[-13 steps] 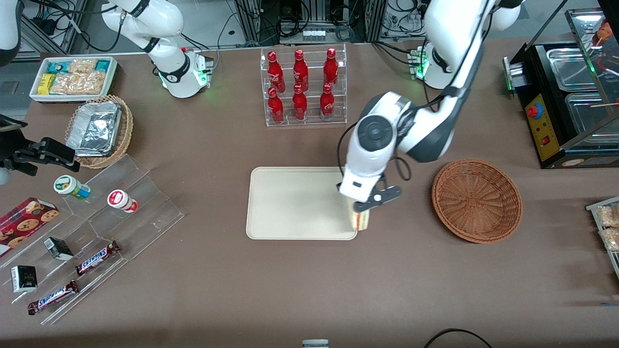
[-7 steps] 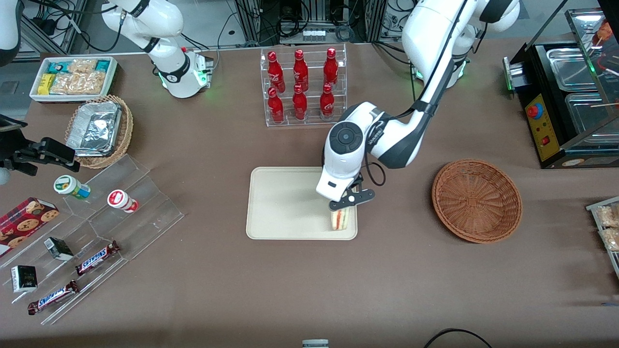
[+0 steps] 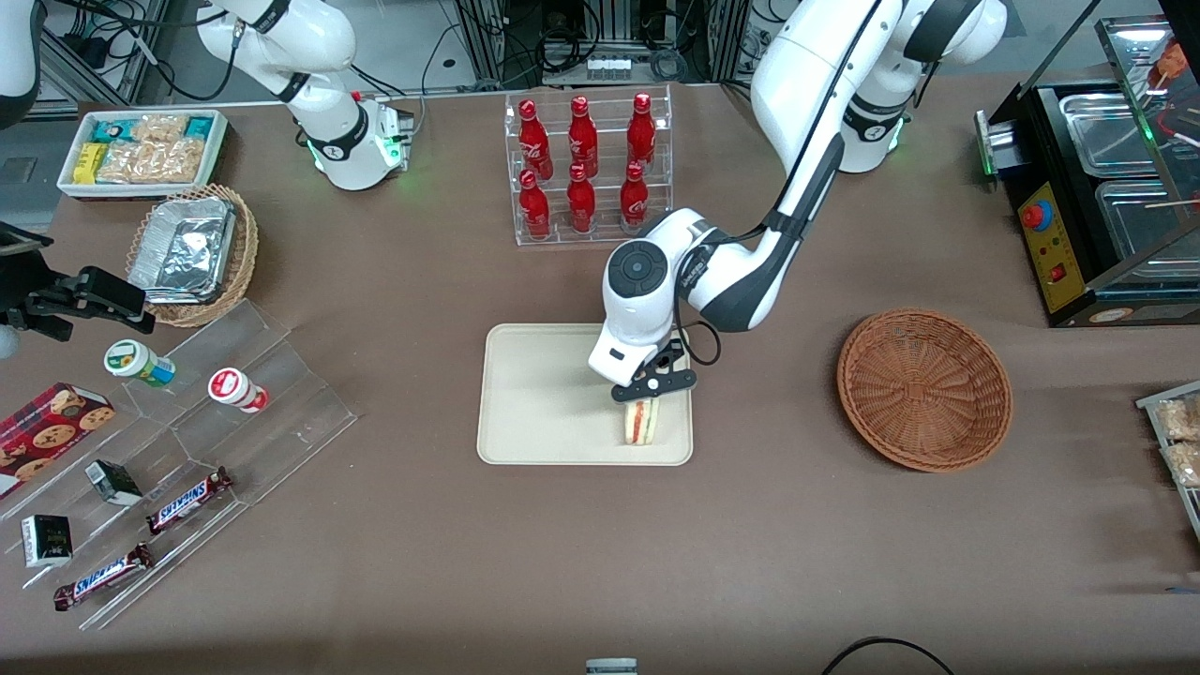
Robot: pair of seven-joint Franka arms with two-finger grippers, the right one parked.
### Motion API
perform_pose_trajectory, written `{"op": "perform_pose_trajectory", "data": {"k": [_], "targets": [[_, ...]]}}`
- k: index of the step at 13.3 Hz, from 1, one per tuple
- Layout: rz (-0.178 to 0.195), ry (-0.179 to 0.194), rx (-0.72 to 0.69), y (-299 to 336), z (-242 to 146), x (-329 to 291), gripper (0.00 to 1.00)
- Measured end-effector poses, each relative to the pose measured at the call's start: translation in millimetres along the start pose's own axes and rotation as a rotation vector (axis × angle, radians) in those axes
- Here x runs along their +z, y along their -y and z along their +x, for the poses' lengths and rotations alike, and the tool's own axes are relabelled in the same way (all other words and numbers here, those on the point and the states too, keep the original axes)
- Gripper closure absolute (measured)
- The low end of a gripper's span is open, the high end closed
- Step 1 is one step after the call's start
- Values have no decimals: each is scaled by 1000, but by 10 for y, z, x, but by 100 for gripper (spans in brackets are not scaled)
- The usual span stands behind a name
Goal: Place sandwich from basket to tray
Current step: 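Lower the sandwich onto the tray and open the left gripper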
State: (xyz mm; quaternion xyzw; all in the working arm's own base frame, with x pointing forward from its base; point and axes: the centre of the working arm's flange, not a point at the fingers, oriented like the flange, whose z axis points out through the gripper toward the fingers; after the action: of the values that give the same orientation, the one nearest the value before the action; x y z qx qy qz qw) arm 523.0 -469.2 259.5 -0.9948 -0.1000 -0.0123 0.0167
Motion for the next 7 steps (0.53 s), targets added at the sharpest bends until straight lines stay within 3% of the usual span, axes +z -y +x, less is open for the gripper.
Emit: {"op": "perform_pose_trajectory", "data": {"k": [3, 4, 7], "targets": [[7, 5, 3, 2, -21, 53, 85], [9, 6, 4, -3, -33, 62, 79], [10, 7, 7, -7, -44, 69, 46]]}}
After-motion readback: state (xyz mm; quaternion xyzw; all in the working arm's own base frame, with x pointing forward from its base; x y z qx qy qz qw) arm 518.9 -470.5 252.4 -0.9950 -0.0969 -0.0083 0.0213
